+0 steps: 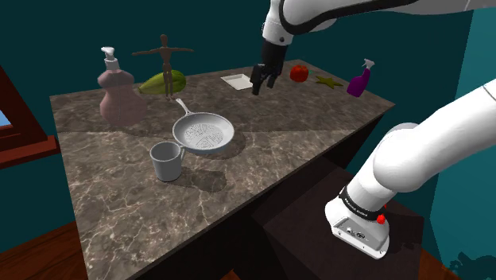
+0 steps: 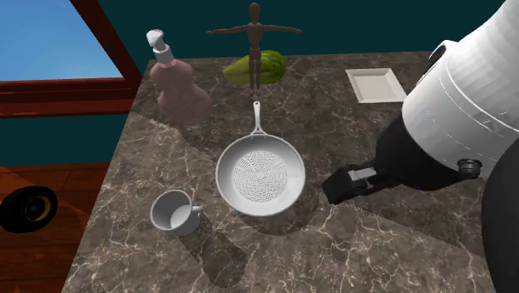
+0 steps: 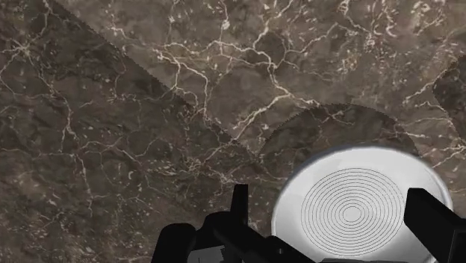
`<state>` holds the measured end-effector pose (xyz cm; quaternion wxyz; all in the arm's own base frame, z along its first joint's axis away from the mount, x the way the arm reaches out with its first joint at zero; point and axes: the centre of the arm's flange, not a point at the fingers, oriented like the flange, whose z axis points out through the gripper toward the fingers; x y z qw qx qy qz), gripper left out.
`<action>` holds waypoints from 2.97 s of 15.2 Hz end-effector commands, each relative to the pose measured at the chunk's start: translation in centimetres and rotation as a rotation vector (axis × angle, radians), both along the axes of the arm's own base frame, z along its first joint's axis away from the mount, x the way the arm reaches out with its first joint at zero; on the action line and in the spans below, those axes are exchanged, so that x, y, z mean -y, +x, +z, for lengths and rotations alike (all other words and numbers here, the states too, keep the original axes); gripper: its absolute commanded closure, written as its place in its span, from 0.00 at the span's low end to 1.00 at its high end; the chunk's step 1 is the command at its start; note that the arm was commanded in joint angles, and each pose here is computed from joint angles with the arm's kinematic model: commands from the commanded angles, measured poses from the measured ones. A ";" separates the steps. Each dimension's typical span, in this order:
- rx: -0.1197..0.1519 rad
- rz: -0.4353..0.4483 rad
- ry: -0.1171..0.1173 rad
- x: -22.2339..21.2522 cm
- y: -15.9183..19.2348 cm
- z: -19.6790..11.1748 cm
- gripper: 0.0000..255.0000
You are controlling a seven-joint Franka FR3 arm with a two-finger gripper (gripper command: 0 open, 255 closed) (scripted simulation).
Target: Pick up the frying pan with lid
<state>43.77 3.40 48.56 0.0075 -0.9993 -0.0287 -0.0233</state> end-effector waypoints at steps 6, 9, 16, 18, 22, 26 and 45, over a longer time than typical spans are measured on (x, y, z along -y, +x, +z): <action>0.038 -0.026 0.028 -2.1 6.9 -5.2 0.00; 0.054 -0.037 0.040 -3.0 9.9 -7.3 0.00; 0.090 -0.062 0.068 -5.0 17.0 -12.0 0.00; 0.101 -0.069 0.076 -5.5 19.0 -13.3 0.00; 0.121 -0.084 0.092 -6.6 23.2 -15.8 0.00; 0.142 -0.098 0.107 -7.7 27.5 -18.2 0.00; 0.152 -0.105 0.115 -8.2 29.5 -23.3 1.00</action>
